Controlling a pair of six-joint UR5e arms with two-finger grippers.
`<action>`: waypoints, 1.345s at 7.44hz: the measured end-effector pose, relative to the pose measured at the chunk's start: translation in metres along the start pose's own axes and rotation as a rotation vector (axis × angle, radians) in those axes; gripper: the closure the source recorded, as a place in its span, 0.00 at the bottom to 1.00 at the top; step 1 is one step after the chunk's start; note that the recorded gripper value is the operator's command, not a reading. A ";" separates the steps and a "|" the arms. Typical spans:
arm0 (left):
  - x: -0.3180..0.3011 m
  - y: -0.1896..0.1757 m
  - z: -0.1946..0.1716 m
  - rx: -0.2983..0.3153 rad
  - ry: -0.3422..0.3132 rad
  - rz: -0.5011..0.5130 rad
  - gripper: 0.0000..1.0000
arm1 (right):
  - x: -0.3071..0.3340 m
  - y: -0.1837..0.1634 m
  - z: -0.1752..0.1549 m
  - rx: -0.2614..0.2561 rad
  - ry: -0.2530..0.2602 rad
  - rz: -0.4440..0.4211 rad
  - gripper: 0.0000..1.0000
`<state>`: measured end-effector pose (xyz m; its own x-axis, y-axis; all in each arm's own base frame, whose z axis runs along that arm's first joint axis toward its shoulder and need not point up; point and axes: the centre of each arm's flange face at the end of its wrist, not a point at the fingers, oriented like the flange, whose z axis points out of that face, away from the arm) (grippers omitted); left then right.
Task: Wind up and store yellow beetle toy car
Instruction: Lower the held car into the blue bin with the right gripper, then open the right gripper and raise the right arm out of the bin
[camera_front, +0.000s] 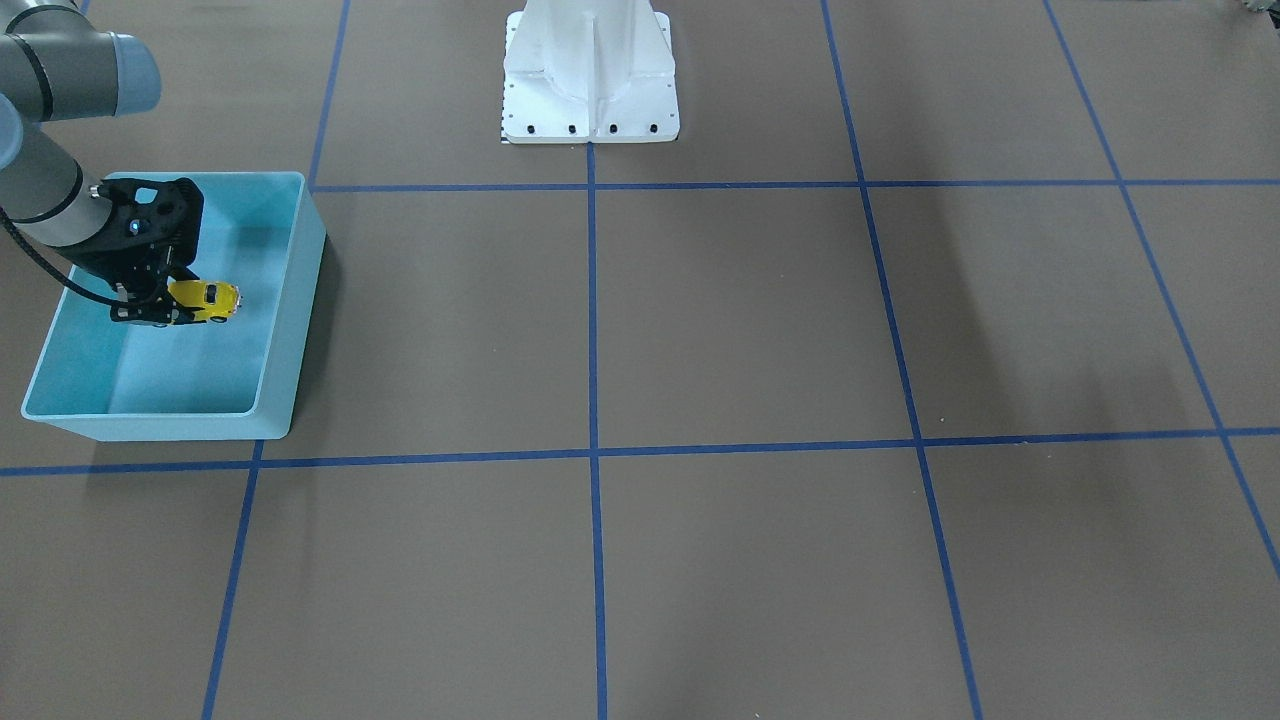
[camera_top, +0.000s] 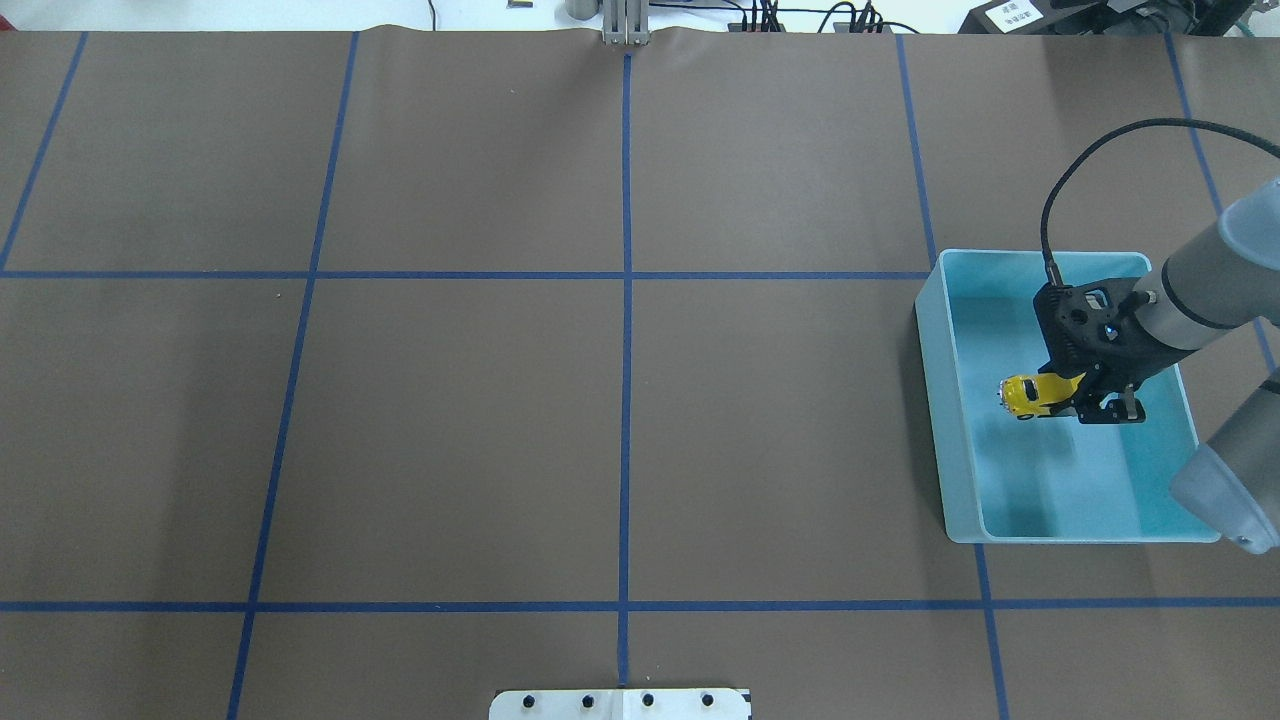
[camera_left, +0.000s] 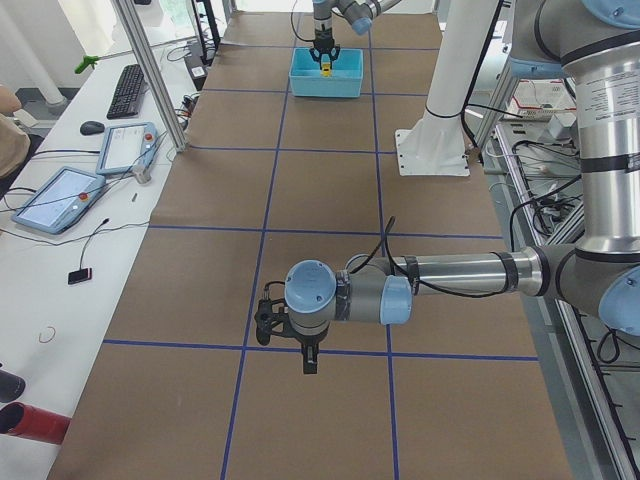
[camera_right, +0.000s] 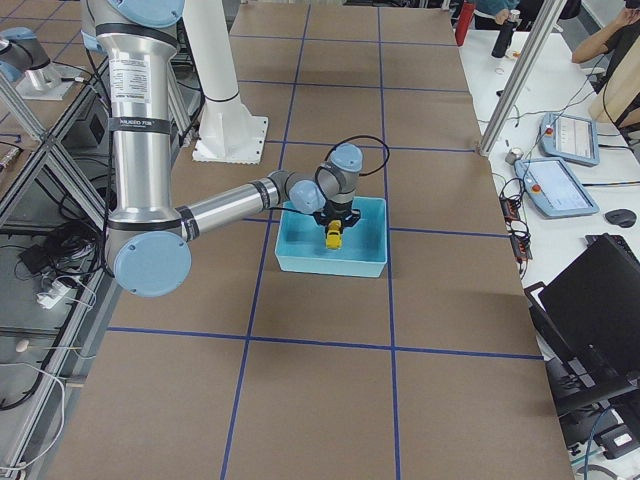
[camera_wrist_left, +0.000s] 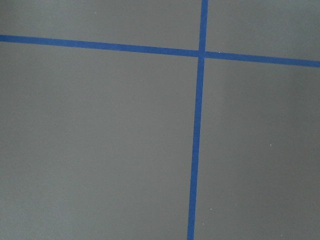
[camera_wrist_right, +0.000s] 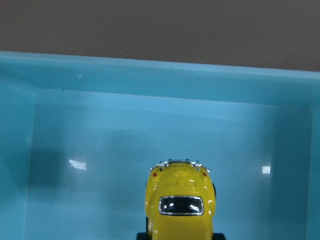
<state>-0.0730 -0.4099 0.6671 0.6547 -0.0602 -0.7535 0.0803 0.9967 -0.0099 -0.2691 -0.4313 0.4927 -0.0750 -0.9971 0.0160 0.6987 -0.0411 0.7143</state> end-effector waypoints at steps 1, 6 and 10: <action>0.000 0.000 0.000 0.000 0.000 0.000 0.00 | -0.002 -0.001 0.006 -0.008 -0.007 0.000 0.90; 0.001 -0.001 -0.001 0.002 0.000 0.002 0.00 | -0.007 -0.010 0.012 -0.005 -0.018 0.033 0.00; 0.002 -0.001 -0.001 0.003 0.000 0.003 0.00 | -0.010 -0.038 -0.077 0.137 0.070 0.063 0.00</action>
<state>-0.0730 -0.4113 0.6650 0.6547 -0.0574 -0.7537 0.0808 0.9967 -0.0057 -0.2399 -0.4245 0.4118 0.0188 -0.9997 0.0186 0.5968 0.0261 0.8020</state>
